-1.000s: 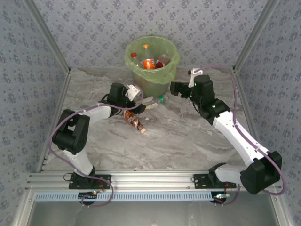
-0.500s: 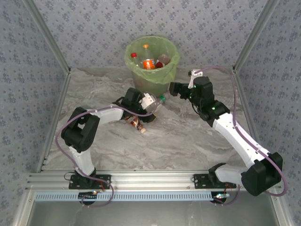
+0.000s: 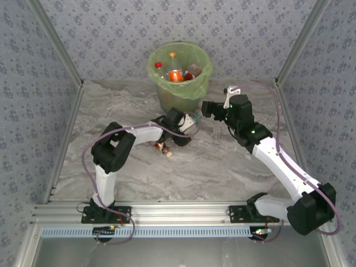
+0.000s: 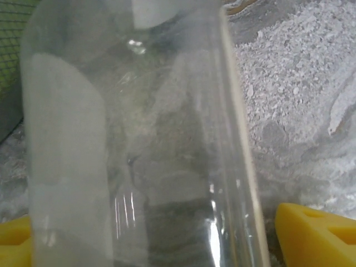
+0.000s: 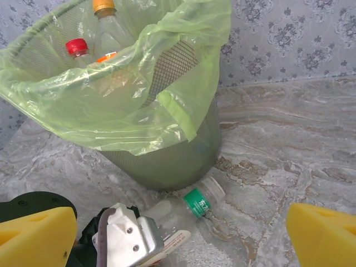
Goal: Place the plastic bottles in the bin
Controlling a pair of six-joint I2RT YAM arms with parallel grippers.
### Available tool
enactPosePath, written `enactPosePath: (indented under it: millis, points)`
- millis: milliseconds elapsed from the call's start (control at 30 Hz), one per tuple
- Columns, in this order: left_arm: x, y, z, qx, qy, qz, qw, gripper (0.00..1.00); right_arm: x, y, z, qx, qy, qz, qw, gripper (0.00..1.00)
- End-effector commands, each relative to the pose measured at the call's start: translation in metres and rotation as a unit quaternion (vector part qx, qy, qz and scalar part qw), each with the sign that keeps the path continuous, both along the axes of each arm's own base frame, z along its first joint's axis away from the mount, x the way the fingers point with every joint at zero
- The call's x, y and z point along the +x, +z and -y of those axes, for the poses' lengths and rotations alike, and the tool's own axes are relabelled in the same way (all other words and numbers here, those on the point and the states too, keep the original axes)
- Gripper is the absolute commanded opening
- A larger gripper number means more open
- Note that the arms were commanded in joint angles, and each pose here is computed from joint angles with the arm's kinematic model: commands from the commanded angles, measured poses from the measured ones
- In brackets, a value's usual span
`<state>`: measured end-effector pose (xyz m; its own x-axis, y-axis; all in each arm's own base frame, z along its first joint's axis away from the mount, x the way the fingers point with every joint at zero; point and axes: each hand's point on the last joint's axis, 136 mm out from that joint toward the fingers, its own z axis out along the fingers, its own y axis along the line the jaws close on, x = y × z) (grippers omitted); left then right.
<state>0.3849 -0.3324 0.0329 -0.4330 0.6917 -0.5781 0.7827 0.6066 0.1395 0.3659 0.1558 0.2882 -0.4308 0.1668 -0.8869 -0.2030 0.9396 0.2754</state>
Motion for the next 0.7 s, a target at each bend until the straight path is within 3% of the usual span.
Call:
enactPosePath:
  millis: [0,300,667]
  points:
    - [0.007,-0.005,-0.004,0.015,0.029,-0.005,0.999,0.77,-0.005,0.008,0.004,-0.002,-0.006,0.017,1.000,0.99]
    - [-0.004,0.033,0.006,-0.044,0.024,0.031,0.998,0.59,-0.007,0.002,0.023,-0.002,-0.050,0.018,0.999,0.99]
    - [-0.064,0.128,0.008,-0.175,-0.050,0.061,0.981,0.54,-0.011,-0.020,0.093,0.053,-0.213,-0.014,0.976,0.99]
